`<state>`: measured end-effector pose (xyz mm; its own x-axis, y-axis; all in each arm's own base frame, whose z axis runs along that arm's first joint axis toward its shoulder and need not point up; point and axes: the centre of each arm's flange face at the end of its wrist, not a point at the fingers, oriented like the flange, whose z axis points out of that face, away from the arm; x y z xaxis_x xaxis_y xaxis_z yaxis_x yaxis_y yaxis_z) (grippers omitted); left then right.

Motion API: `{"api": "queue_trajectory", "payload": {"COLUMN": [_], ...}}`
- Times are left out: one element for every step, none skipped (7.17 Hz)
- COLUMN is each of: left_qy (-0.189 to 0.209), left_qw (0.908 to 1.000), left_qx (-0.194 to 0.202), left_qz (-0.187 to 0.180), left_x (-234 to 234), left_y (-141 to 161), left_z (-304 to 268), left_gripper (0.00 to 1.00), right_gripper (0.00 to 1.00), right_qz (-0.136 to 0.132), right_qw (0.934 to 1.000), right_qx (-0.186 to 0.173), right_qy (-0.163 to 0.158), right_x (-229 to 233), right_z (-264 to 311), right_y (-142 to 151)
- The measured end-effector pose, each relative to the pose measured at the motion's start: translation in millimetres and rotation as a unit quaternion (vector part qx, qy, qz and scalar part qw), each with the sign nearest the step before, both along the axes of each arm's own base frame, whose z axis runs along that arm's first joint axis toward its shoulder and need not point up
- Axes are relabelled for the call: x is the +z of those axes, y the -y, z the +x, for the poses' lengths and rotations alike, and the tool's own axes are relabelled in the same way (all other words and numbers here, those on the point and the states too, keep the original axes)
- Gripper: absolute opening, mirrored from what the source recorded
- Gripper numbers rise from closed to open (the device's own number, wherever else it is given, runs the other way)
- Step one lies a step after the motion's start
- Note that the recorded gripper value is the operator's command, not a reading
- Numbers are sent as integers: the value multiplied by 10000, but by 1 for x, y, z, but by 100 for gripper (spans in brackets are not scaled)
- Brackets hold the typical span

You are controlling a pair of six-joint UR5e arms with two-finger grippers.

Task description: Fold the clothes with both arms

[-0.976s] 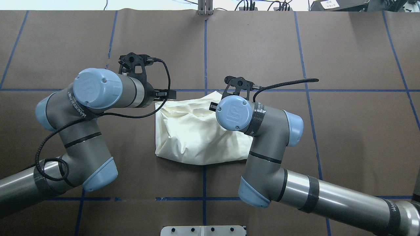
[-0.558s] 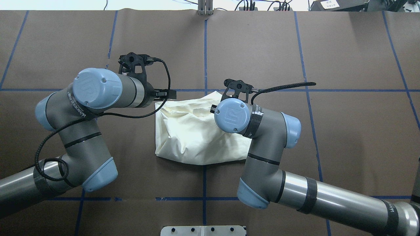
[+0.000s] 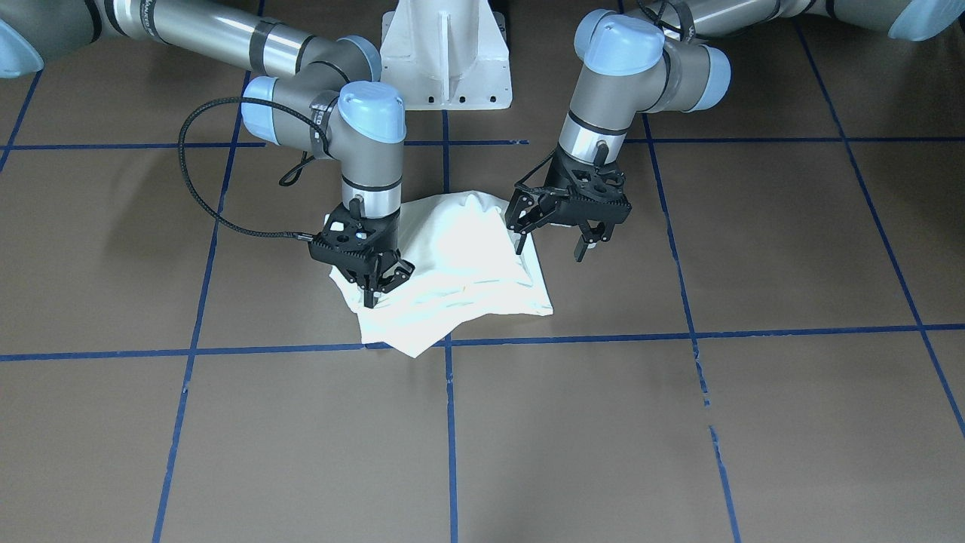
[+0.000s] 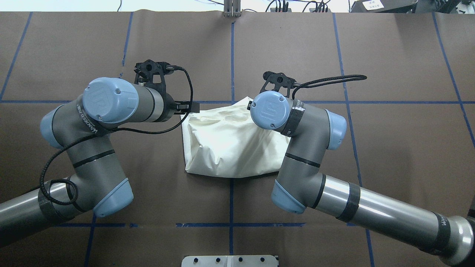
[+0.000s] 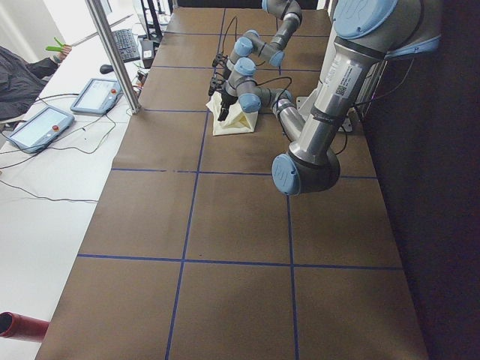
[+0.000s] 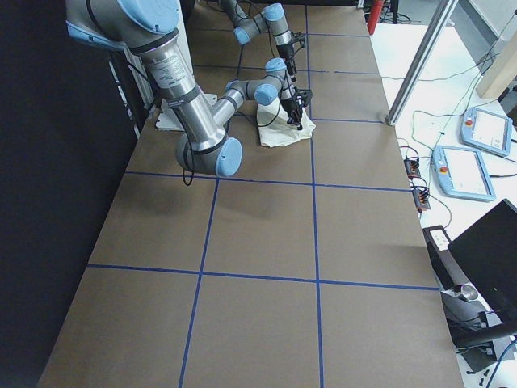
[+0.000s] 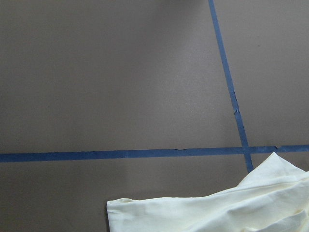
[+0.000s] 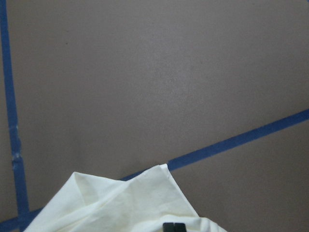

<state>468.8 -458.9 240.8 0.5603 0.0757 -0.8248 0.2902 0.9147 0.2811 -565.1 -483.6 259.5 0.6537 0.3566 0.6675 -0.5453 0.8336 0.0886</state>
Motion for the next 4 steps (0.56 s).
{"api": "queue_trajectory", "payload": {"left_qy": [-28, -115, -294, -554], "left_qw": [10000, 9999, 9993, 9976], "left_qx": [9, 31, 75, 155], "left_qz": [18, 79, 204, 378], "left_x": [0, 1, 7, 14], "left_y": [-1, -3, -8, -19], "left_z": [1, 2, 2, 3], "left_gripper": [100, 100, 100, 100], "right_gripper": [100, 100, 100, 100], "right_qz": [20, 124, 268, 337], "right_qw": [10000, 9999, 9993, 9982], "right_qx": [-4, -95, -255, -472], "right_qy": [-16, -26, 14, 116], "right_x": [-2, -10, -26, -40], "right_z": [0, 3, 15, 36], "right_y": [4, 8, 19, 33]}}
